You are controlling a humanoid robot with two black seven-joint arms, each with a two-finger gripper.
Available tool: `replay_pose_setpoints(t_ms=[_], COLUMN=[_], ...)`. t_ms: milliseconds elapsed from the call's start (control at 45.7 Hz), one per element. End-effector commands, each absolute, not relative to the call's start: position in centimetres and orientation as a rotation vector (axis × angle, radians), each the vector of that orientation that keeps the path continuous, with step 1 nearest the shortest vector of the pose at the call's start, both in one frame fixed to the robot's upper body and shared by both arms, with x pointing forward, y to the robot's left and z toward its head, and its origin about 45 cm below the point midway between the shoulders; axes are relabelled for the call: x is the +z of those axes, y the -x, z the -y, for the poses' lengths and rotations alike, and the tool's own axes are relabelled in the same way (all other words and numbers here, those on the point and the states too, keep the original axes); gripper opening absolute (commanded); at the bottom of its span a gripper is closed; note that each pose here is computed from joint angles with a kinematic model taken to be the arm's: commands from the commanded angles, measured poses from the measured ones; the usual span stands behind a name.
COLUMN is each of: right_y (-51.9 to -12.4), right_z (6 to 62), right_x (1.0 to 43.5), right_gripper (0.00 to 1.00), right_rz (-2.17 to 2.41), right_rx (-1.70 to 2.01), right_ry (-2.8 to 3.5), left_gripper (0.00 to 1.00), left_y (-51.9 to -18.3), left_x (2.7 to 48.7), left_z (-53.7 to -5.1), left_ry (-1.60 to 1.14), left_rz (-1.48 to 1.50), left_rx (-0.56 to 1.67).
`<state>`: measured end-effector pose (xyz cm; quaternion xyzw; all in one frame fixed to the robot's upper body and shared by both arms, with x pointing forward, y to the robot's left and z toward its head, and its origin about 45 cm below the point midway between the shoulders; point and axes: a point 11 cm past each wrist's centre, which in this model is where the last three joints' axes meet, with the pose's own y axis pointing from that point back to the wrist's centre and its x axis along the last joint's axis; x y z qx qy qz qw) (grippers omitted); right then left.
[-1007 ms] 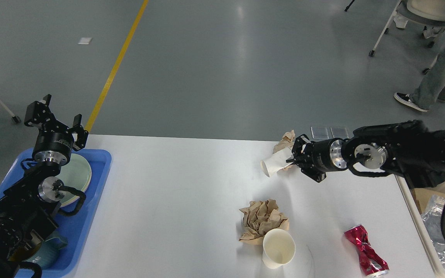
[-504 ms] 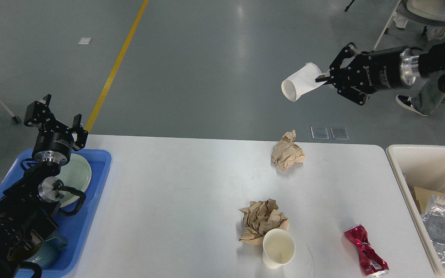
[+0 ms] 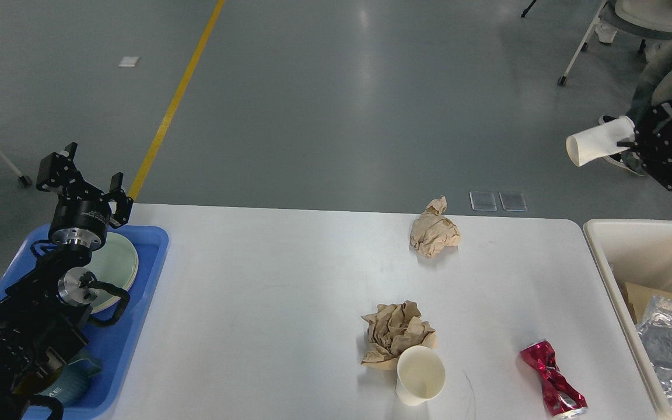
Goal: Tidy desktop
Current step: 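Lift the white paper cup and drop it into the white bin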
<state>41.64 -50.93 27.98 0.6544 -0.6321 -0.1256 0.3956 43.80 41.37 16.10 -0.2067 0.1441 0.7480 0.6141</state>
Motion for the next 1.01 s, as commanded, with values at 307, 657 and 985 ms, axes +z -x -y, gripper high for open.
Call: replay_pose_setpoints(t_ms=[307, 657, 985], right_y=[-29.9, -28.9, -40.4], right_z=[60.5, 58.4, 49.5], right_x=[16.2, 12.7, 18.8], right_gripper=[0.87, 1.00, 1.00], right_rz=[1.608, 1.509, 1.209], right_rx=[-0.368, -0.410, -0.005], right_ry=[-1.124, -1.154, -1.308], left_gripper=[0.96, 0.96, 0.96], left_y=[-43.8, -43.8, -43.8], left_x=[16.1, 16.1, 16.1], left_z=[-41.4, -41.4, -41.4], left_ry=[0.478, 0.478, 0.476], left_rz=[-0.333, -0.333, -0.332], left_rx=[1.725, 1.725, 1.724])
